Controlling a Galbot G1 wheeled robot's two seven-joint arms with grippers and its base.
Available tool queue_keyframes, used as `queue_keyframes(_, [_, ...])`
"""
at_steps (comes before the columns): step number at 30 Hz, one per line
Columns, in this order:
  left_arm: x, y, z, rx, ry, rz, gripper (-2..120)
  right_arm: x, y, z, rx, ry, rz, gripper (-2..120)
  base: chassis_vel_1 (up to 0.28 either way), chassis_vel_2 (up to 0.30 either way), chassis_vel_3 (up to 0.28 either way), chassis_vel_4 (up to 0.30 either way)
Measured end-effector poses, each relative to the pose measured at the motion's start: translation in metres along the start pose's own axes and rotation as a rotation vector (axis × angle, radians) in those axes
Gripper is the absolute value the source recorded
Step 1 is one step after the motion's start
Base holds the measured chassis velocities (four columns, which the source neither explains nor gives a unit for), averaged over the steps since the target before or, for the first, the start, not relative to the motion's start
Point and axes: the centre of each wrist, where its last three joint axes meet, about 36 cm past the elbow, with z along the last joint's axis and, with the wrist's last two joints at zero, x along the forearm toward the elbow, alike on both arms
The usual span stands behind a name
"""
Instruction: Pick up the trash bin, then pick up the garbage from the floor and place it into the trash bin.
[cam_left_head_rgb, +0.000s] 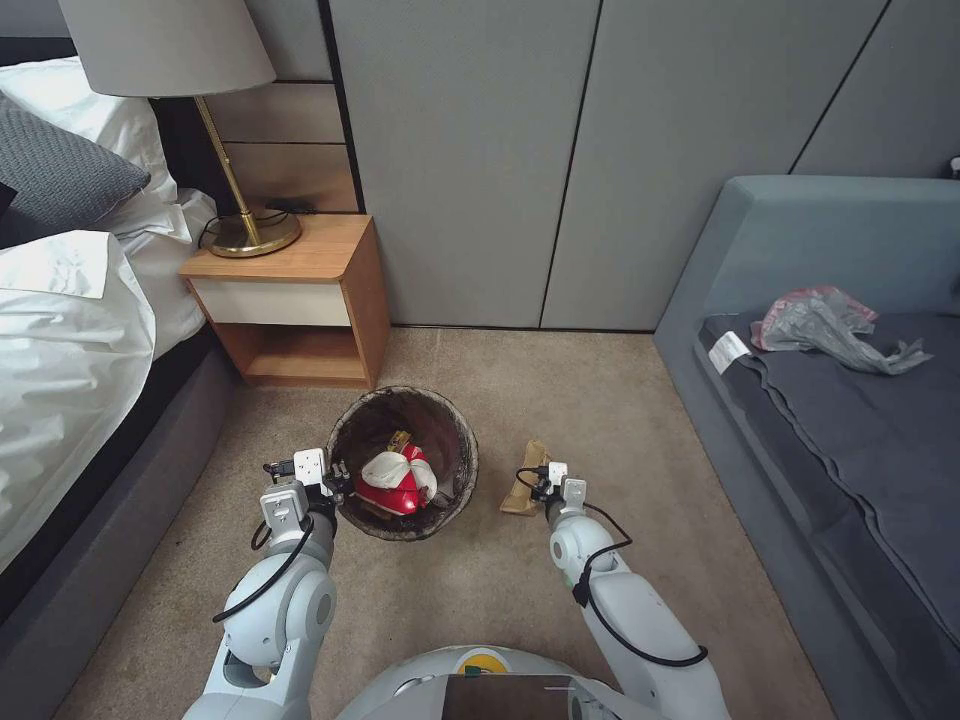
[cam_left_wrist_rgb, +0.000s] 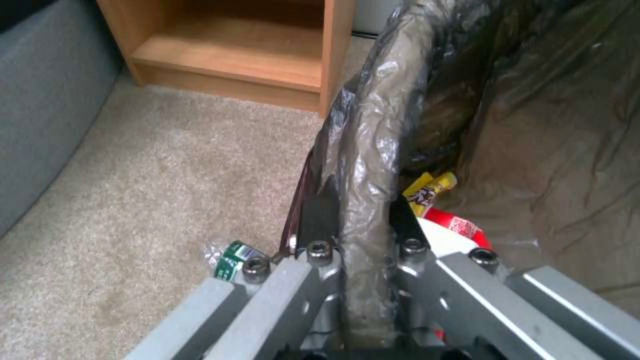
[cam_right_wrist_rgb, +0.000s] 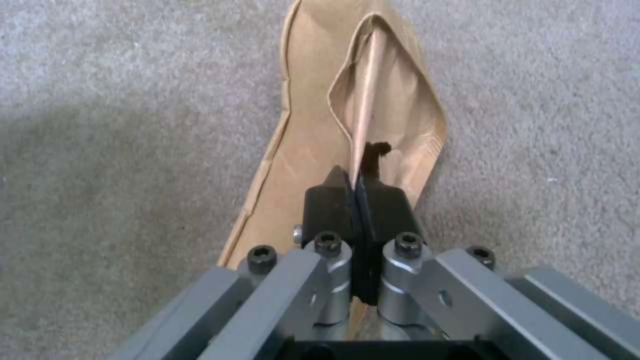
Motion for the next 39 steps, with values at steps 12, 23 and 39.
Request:
queue_keyframes(12, [0.000, 0.000, 0.000, 0.000, 0.000, 0.000, 0, 0.008, -0.001, -0.011, 0.029, -0.090, 0.001, 0, 0.000, 0.000, 0.000, 0.000])
queue_keyframes(23, [0.000, 0.000, 0.000, 0.000, 0.000, 0.000, 0, 0.129, 0.011, -0.114, 0.226, -1.053, -0.385, 0, 0.000, 0.000, 0.000, 0.000])
queue_keyframes(39, [0.000, 0.000, 0.000, 0.000, 0.000, 0.000, 0, 0.228, 0.067, -0.152, 0.207, -0.620, -0.712, 0, 0.000, 0.000, 0.000, 0.000])
